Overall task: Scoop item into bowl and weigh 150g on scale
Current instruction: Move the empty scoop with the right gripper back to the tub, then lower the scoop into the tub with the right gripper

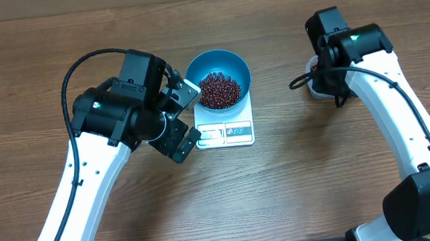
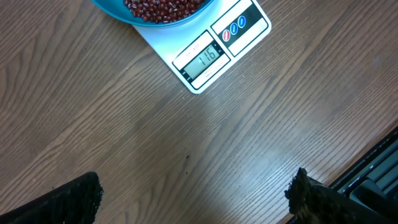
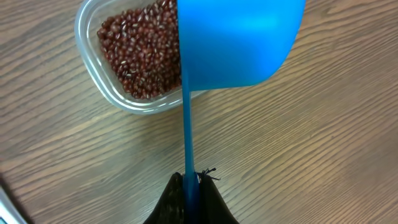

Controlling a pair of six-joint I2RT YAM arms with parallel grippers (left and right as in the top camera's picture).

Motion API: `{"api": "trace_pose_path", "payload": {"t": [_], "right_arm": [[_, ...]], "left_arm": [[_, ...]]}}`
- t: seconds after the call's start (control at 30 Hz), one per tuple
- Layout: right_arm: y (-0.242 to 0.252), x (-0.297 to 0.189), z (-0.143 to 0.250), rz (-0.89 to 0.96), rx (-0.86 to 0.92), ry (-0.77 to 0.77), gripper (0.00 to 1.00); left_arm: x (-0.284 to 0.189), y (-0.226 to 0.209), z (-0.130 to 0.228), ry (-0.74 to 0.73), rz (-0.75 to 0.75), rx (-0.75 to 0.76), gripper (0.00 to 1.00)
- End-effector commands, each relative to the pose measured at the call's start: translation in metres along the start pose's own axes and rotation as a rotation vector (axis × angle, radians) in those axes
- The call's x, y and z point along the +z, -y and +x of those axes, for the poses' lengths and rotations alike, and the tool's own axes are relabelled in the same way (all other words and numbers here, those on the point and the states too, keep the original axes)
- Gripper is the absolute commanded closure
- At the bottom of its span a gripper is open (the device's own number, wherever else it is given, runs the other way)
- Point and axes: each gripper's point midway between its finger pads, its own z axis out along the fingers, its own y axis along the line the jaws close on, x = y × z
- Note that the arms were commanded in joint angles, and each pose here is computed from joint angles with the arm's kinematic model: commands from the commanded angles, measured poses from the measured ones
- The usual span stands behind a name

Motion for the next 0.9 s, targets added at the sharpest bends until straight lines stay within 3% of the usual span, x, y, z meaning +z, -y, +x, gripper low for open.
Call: {"api": "trace_pose_path", "payload": {"t": [0.0, 0.87], "right_arm": [[-0.01, 0.012, 0.006, -0.017, 0.0, -0.052, 0.96], [0.016, 0.04, 0.006, 0.063, 0.082, -0.137, 0.96]], "left_arm": [[-0.003, 0.002, 0.0, 0.015, 0.009, 0.02, 0.01], [-0.003, 0.002, 0.0, 0.015, 0.009, 0.02, 0.0]]}}
